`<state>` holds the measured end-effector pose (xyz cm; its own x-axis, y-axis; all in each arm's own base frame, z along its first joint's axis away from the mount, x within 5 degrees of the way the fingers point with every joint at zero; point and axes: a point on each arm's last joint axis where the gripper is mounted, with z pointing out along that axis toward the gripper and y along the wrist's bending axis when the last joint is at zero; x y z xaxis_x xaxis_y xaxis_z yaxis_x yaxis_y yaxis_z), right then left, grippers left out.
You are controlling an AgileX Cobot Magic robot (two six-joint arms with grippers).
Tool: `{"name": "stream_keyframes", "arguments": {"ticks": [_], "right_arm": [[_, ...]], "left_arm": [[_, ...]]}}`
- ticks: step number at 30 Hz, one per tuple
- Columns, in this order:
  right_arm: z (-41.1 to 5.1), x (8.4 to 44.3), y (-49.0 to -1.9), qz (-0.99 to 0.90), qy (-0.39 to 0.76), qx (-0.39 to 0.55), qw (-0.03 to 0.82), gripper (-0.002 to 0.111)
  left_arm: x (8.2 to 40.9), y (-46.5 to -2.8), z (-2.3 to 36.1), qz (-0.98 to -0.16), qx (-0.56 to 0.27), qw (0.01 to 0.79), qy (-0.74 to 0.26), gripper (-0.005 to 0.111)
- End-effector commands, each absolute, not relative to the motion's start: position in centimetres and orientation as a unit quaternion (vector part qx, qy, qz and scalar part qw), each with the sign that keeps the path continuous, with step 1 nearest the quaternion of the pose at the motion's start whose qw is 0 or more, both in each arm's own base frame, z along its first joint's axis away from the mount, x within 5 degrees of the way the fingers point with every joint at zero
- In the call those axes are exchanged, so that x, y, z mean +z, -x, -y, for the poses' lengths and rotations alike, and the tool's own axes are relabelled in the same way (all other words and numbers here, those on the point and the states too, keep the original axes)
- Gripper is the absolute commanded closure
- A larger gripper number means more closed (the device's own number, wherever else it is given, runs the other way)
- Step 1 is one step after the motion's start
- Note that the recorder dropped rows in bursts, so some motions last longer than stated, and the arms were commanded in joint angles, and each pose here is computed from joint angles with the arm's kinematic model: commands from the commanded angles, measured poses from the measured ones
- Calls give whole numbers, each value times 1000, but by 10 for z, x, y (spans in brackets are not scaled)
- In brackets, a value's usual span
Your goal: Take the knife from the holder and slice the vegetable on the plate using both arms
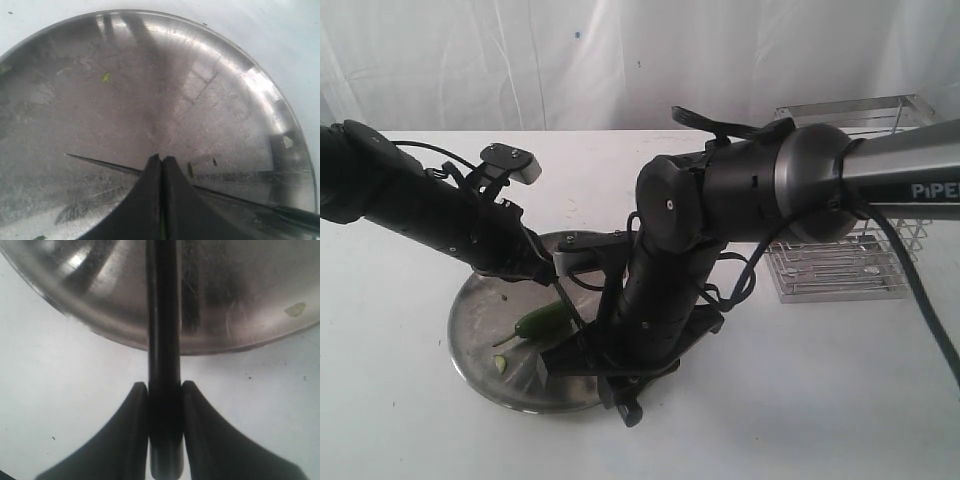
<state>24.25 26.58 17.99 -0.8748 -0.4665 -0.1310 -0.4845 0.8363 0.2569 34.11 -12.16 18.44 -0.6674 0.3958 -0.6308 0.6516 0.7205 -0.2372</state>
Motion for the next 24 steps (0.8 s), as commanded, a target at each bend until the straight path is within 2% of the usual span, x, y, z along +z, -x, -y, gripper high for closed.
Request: {"name": "stream_keyframes", "arguments": {"ticks": [1, 24], "right_arm": [[-267, 182, -243, -957, 248, 144, 37, 108], [-268, 182, -244, -957, 247, 147, 45, 108]], "left_arm": [[187, -342, 121, -878, -228, 290, -305, 107], [188, -344, 120, -879, -222, 299, -297, 107]]}}
